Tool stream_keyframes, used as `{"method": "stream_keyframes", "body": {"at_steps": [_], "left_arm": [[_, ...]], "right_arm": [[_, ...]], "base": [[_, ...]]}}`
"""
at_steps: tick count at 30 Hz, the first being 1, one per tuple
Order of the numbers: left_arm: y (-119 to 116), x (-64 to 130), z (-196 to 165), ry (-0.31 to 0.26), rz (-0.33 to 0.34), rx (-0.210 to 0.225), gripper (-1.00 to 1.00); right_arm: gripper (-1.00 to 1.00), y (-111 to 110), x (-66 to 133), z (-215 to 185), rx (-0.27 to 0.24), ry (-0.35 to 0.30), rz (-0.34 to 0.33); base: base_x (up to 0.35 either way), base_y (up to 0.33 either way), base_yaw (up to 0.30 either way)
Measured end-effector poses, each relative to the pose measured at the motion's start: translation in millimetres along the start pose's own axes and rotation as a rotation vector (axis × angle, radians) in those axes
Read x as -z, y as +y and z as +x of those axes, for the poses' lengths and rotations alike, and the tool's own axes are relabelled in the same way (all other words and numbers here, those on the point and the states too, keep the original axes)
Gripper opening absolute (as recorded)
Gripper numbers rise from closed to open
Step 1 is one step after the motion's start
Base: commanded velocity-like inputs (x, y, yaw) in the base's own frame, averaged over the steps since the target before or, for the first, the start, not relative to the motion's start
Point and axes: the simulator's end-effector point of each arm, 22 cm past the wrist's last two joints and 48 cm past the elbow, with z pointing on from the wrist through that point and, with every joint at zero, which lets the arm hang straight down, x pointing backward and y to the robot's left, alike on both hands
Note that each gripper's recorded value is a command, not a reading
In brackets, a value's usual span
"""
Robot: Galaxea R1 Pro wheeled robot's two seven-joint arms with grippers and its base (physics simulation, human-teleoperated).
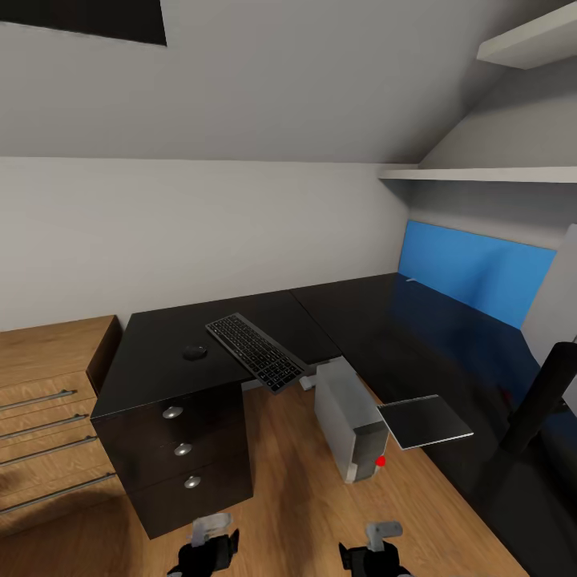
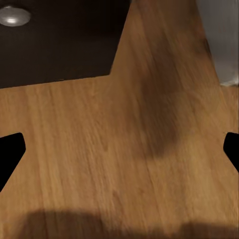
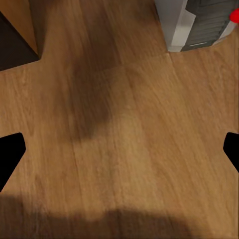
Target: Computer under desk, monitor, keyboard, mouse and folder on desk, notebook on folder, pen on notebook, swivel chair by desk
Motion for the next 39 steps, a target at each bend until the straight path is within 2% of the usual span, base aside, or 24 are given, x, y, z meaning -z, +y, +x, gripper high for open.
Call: {"method": "stream_keyframes", "body": {"at_steps": [3, 8, 11, 20, 27, 30, 34, 39], "left_arm": [[-22, 2.8, -18, 0.015, 0.028, 0.008, 1.0], [-41, 6.2, -36, 0.025, 0.034, 0.015, 1.0], [-51, 6.7, -55, 0.01, 0.03, 0.019, 1.0], [-68, 13.7, -132, -0.065, 0.029, 0.013, 1.0], [-77, 28.0, -165, -0.064, 0.048, -0.002, 1.0], [-82, 32.6, -172, -0.056, 0.063, 0.005, 1.0], [-95, 37.2, -183, -0.024, 0.132, 0.084, 1.0], [-86, 40.4, -182, 0.066, 0.223, 0.246, 1.0]], "right_arm": [[1.0, -2, 0.6, 2, 0.0, 0.003, 0.003], [1.0, -3, 0.9, 4, -0.003, 0.004, 0.005], [1.0, -2, 0.9, 4, -0.005, 0.003, 0.004], [1.0, 1, 1.2, 3, -0.007, 0.0, 0.001], [1.0, 1, 1.2, 2, -0.008, -0.002, 0.002], [1.0, 1, 1.2, 2, -0.007, -0.002, 0.002], [1.0, 2, 1.2, 3, -0.007, -0.002, 0.001], [1.0, 2, 1.2, 3, -0.007, -0.001, 0.001]], "base": [[0.0, 0.0, 0.0], [0.0, 0.0, 0.0], [0.0, 0.0, -0.015], [0.0, 0.0, -0.175], [0.0, 0.0, -0.249], [0.0, 0.0, -0.248], [0.0, 0.0, -0.186], [0.0, 0.0, -0.079]]}}
